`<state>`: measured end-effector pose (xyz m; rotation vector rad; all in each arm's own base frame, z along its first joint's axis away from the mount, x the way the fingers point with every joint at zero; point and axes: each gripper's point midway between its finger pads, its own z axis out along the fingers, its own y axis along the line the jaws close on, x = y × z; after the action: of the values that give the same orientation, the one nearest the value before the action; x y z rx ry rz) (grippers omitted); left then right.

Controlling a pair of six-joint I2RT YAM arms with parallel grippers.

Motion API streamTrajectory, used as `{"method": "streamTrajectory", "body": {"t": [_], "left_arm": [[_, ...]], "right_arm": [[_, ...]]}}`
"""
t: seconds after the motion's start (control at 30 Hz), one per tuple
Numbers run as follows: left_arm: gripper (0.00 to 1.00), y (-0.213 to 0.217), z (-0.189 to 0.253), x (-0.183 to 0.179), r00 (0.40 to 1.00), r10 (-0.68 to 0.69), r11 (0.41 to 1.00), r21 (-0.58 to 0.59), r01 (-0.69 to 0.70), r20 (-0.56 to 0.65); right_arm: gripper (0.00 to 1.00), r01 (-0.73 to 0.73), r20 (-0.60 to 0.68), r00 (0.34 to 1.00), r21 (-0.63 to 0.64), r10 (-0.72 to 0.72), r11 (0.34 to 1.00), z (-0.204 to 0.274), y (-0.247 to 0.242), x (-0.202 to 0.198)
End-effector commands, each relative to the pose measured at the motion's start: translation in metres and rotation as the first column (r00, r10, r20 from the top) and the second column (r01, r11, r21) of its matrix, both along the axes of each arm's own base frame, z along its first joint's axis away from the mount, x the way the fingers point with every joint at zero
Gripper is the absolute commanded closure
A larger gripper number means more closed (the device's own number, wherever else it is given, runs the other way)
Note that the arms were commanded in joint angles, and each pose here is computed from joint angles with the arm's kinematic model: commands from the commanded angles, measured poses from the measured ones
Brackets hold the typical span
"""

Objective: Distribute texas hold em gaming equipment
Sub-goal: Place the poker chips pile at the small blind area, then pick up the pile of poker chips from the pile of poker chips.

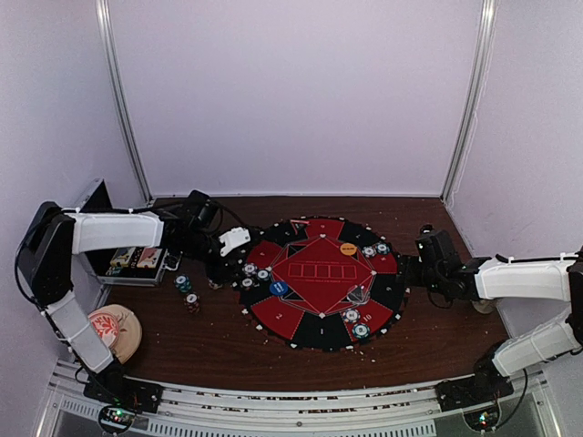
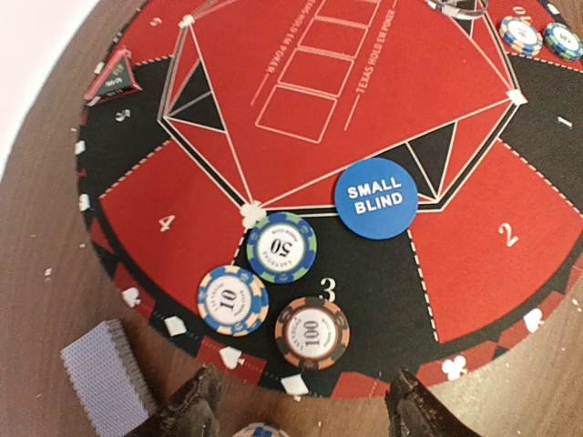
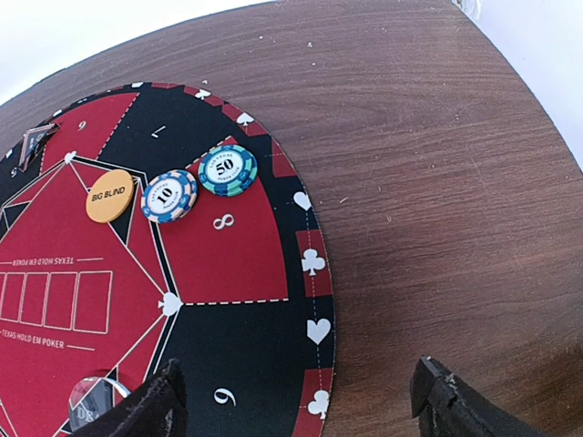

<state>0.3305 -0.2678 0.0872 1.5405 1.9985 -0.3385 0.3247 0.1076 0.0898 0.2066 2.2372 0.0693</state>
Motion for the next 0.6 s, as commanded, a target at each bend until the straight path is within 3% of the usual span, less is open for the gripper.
{"method": "streamTrajectory", "body": {"t": [0.0, 0.3, 0.57], "left_arm": [[0.34, 0.025, 0.008, -0.01, 0.999, 0.042, 0.999, 0.03, -0.042, 0.01], [0.21, 0.087, 0.003, -0.005, 0.982, 0.187, 0.982, 0.025, -0.187, -0.028], [0.16, 0.094, -0.012, 0.008, 0.977, 0.208, 0.978, 0.033, -0.207, -0.051]], "right_arm": [[0.14, -0.011, 0.035, 0.999, 0.019, 0.011, 1.0, 0.015, 0.006, 0.004], [0.14, -0.025, 0.031, 0.999, 0.026, 0.024, 0.999, 0.013, 0.008, 0.004], [0.14, -0.027, 0.028, 0.999, 0.026, 0.026, 0.999, 0.013, 0.009, 0.004]]}}
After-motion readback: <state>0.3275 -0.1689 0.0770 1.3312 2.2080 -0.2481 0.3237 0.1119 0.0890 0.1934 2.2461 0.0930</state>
